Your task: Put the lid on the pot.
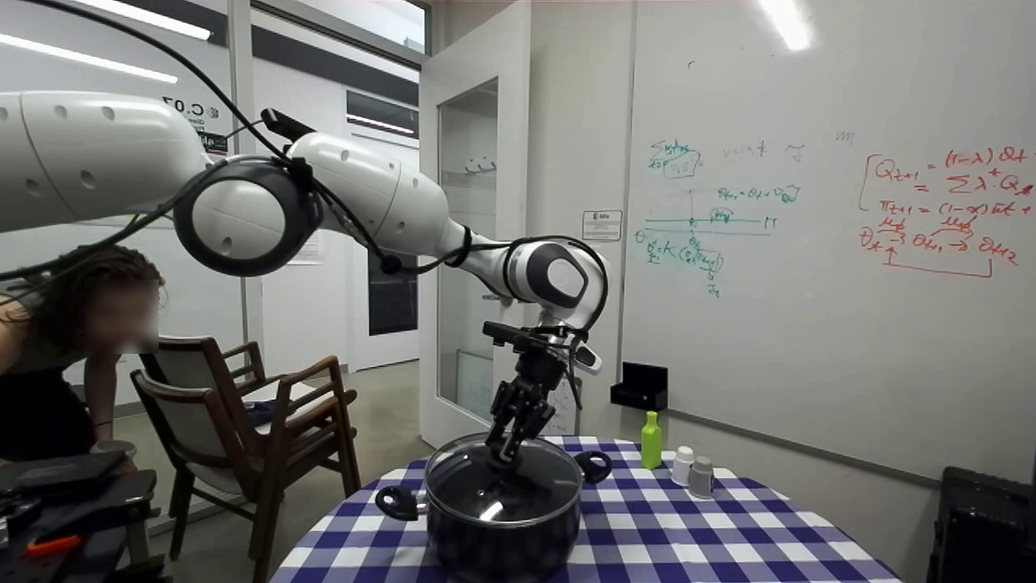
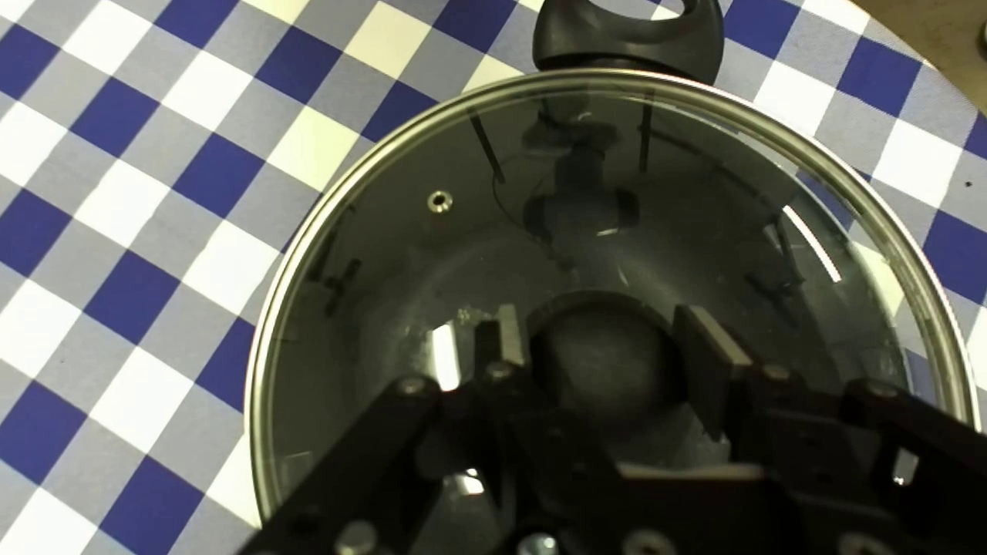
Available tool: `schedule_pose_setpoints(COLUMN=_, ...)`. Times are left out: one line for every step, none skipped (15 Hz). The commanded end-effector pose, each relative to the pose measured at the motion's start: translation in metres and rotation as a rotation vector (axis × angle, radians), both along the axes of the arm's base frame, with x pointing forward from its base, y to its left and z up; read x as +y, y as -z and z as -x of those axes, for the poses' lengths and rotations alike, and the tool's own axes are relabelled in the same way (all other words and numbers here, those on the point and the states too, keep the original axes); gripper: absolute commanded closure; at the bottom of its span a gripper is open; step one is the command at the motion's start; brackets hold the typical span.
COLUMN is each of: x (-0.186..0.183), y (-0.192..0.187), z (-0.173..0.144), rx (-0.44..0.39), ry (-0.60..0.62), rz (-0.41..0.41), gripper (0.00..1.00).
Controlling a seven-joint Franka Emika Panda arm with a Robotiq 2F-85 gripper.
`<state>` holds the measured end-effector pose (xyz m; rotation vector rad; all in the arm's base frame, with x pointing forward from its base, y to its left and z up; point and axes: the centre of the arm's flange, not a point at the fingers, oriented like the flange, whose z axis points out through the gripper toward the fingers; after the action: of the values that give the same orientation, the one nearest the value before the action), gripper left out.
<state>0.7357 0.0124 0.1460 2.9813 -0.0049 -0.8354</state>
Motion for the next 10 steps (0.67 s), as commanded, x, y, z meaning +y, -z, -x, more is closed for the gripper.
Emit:
schedule_pose_setpoints(x=-0.0023, y=-0.0059, z=-0.0441, rx=-0.001, ry=0.017, rz=0.016, gripper=0.76)
schedule_pose_setpoints(x=-0.0024, y=-0.0058, z=-0.0439, rx=-0.001, ry=0.018, rz=0.018, gripper=0.76)
schedule_pose_setpoints(x=-0.0025, y=-0.0049, z=-0.0434, rx=0.000, ry=0.018, rz=0.020, gripper=0.76)
schedule_pose_setpoints(x=-0.0029, y=-0.0045, z=-0.0432, rx=0.001, ry=0.020, rz=0.021, gripper=0.76)
schedule_pose_setpoints(x=-0.0028, y=-0.0039, z=-0.0429, rx=0.002, ry=0.019, rz=0.023, gripper=0.76)
schedule_pose_setpoints(x=-0.0031, y=-0.0035, z=-0.0427, rx=0.003, ry=0.019, rz=0.024, gripper=0.76)
schedule_pose_setpoints(x=-0.0028, y=-0.0026, z=-0.0425, rx=0.009, ry=0.013, rz=0.024, gripper=0.29)
schedule_pose_setpoints(x=-0.0025, y=-0.0022, z=-0.0424, rx=0.011, ry=0.011, rz=0.023, gripper=0.25)
schedule_pose_setpoints(x=-0.0017, y=-0.0014, z=-0.0419, rx=0.010, ry=0.010, rz=0.023, gripper=0.18)
schedule_pose_setpoints(x=-0.0012, y=-0.0018, z=-0.0418, rx=0.009, ry=0.011, rz=0.023, gripper=0.11)
